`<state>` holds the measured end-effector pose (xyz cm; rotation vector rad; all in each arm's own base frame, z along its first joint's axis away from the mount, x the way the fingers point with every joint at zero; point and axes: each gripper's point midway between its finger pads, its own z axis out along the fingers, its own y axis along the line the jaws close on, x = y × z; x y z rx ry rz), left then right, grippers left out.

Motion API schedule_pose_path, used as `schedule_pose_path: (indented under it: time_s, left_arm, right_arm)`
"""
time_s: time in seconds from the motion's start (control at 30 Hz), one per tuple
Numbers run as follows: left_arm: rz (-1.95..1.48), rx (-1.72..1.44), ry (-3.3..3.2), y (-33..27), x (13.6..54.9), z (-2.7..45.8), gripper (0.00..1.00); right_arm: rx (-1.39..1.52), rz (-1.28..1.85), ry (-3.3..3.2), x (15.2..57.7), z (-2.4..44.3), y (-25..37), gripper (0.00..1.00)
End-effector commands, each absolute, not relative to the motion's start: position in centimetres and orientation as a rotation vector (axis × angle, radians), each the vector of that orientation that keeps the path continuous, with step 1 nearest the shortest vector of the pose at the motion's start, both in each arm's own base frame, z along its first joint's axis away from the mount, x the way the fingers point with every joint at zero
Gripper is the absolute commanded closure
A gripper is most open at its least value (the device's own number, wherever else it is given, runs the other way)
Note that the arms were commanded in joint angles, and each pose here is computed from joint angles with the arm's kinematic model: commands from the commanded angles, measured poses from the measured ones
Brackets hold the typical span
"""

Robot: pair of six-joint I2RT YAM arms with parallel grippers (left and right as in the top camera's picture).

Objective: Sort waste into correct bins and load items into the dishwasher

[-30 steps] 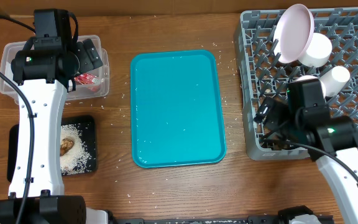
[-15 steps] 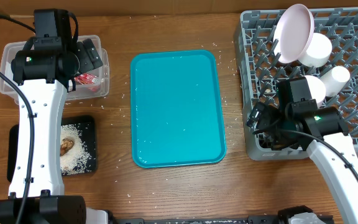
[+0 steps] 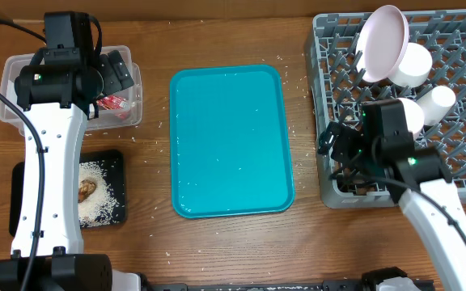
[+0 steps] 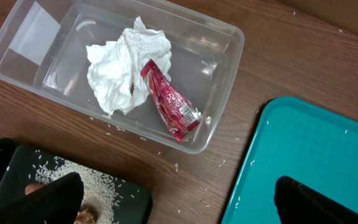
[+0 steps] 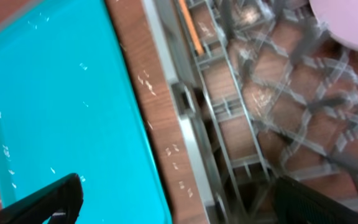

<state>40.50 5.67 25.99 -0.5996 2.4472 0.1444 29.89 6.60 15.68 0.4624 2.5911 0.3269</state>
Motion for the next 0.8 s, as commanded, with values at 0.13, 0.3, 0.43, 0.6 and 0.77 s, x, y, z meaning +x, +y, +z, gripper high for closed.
schedule_pose_path:
  time_s: [0.13, 0.3, 0.43, 0.6, 0.77]
  left_arm:
    - [0.131, -0.608, 2.426, 5.6, 40.6, 26.7, 0.00]
    - [0.131, -0.608, 2.426, 5.6, 40.6, 26.7, 0.00]
    - [0.131, -0.608, 2.426, 5.6, 40.6, 26.7, 0.00]
    - [0.132, -0.608, 2.426, 5.6, 40.6, 26.7, 0.00]
    - [0.131, -0.608, 2.426, 5.6, 40.6, 26.7, 0.00]
  right_arm:
    - [0.320, 0.418, 2.352, 28.2, 16.1, 6.8, 0.00]
    - [0.206, 0.457, 2.198, 27.3, 15.3, 7.1, 0.00]
    - [0.160, 0.473, 2.046, 26.6, 15.8, 6.9, 0.00]
    - [0.131, 0.462, 1.906, 25.5, 16.5, 6.1, 0.00]
    - [0.137, 0.453, 1.761, 24.9, 16.4, 5.3, 0.00]
